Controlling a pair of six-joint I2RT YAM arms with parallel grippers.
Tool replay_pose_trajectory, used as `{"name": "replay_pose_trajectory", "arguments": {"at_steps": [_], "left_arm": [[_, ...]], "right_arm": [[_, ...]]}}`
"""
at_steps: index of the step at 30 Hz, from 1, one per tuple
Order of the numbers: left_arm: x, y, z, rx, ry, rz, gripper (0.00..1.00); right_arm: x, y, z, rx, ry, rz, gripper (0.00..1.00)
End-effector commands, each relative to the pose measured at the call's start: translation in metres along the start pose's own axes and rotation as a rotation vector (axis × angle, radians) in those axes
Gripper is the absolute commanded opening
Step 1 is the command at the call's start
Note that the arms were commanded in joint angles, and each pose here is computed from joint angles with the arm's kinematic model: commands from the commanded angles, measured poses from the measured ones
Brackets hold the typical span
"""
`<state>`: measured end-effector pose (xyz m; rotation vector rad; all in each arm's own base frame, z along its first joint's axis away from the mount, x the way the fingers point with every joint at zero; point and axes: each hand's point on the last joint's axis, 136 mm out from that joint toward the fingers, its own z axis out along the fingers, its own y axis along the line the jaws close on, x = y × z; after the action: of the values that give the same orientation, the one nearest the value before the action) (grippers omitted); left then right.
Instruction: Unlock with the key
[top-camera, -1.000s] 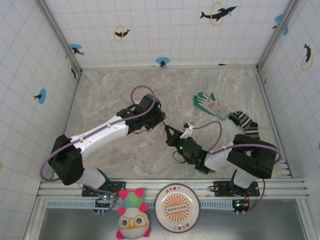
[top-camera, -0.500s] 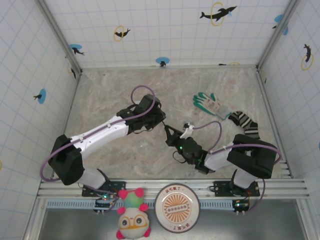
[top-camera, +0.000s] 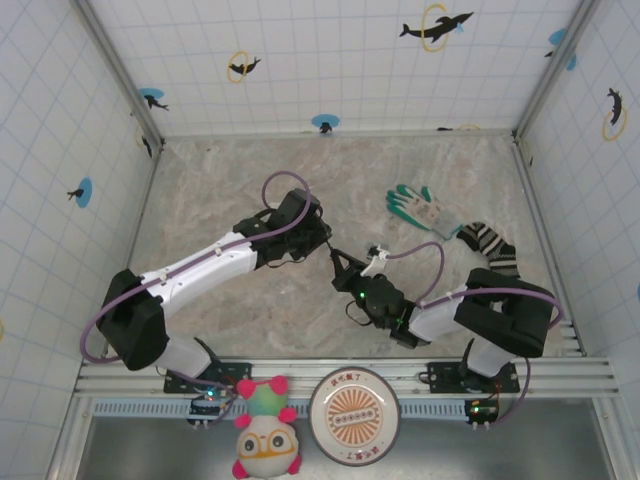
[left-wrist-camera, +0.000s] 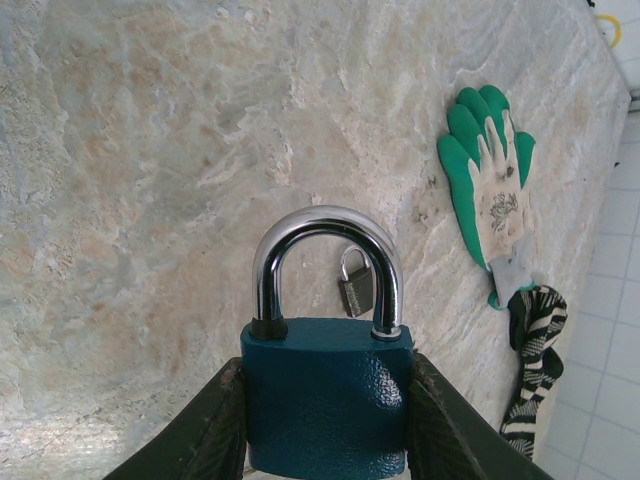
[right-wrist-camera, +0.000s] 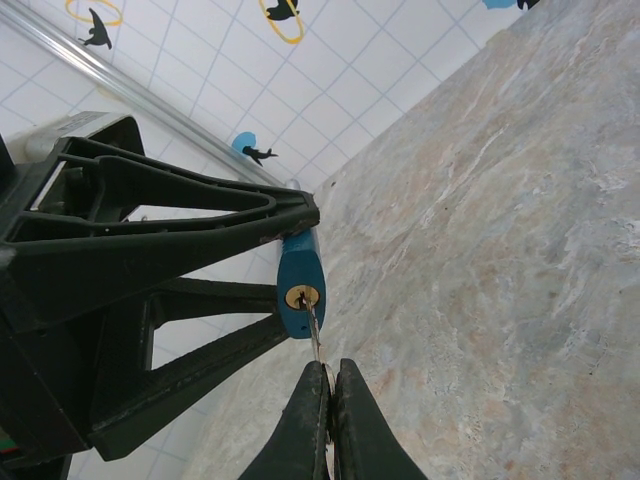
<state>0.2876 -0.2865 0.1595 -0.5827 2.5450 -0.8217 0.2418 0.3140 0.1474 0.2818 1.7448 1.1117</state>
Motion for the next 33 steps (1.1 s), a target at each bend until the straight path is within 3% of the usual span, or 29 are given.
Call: {"name": "replay_pose_trajectory", "arguments": {"at_steps": [1,33], "left_arm": [[0.0,-0.014,-0.01,0.056,-0.002,-0.005,0.24],[0.008,-0.017,-0.005,0.067,0.028,0.009,0.24]], "right_arm": [[-0.018,0.014,0.002,-0.024,-0.061,0.024,0.0],[-0.03,0.022,0.009,-0.048,-0.079,0.039,0.0]]}}
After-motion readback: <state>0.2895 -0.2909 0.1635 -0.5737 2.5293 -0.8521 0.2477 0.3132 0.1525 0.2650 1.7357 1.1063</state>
